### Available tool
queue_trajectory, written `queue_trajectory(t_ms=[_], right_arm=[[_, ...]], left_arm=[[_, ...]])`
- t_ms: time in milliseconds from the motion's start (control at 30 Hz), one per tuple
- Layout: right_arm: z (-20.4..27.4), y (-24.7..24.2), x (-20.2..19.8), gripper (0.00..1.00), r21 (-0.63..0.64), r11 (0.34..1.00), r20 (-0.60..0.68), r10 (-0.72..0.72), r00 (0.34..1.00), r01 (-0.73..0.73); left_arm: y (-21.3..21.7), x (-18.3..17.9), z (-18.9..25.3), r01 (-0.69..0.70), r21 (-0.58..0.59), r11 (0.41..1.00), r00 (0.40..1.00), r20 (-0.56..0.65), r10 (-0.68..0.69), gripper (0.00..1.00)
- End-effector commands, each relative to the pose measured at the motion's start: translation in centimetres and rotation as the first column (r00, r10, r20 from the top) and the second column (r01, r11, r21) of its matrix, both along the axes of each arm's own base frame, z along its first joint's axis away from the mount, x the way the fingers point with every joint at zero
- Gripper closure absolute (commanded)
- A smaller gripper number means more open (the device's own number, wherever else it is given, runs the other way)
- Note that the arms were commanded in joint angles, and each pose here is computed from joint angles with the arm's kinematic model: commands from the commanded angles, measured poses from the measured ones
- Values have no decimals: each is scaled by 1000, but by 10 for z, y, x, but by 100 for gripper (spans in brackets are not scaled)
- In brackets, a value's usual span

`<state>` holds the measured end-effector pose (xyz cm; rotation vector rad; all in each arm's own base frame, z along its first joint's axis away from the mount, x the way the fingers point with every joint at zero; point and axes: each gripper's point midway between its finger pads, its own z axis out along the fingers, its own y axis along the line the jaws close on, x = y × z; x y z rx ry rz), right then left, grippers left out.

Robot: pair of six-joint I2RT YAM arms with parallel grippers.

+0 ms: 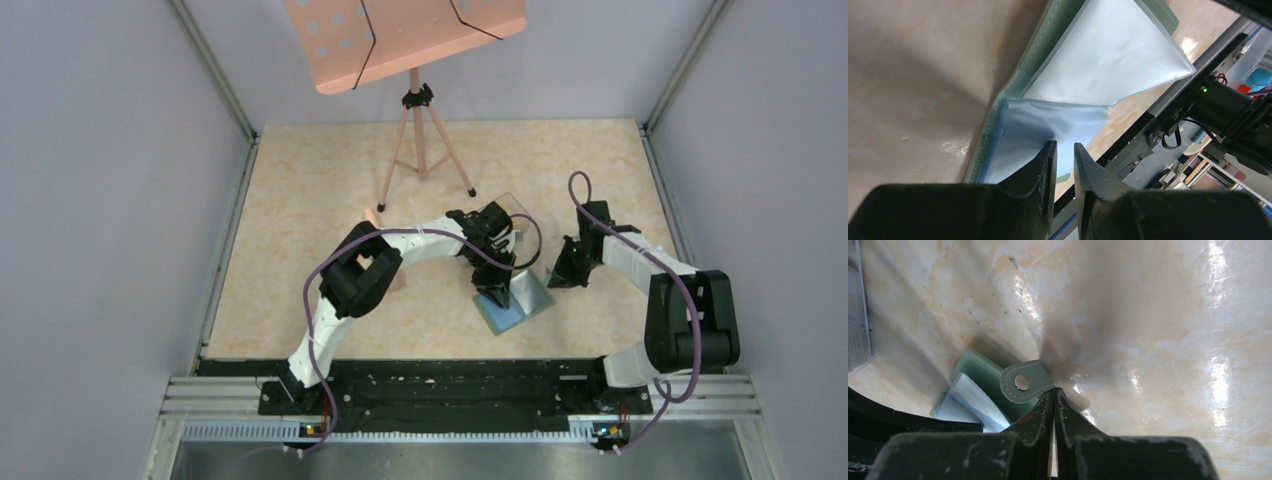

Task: Put the credit cards into the card holder
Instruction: Open the card holder at the center of the board.

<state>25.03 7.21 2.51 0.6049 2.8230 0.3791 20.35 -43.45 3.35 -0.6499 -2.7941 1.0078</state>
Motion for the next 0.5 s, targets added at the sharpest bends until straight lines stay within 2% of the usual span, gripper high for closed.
queue_trajectory(t_ms=[0,267,367,467], right_arm=[[12,-11,31,100,-22,998,83,-55,995,57],[-3,-19,22,100,-46,996,26,-82,996,83],[3,-12,26,100,13,996,35,-86,996,85],[15,1,31,100,125,989,58,-84,995,76]], left_arm=[[-3,2,-4,19,6,1000,1000,15,-19,76],[-4,7,3,30,5,1000,998,57,-31,74],[-6,12,10,41,-8,999,995,90,-40,72],[-10,20,26,55,-36,998,987,154,-48,67]])
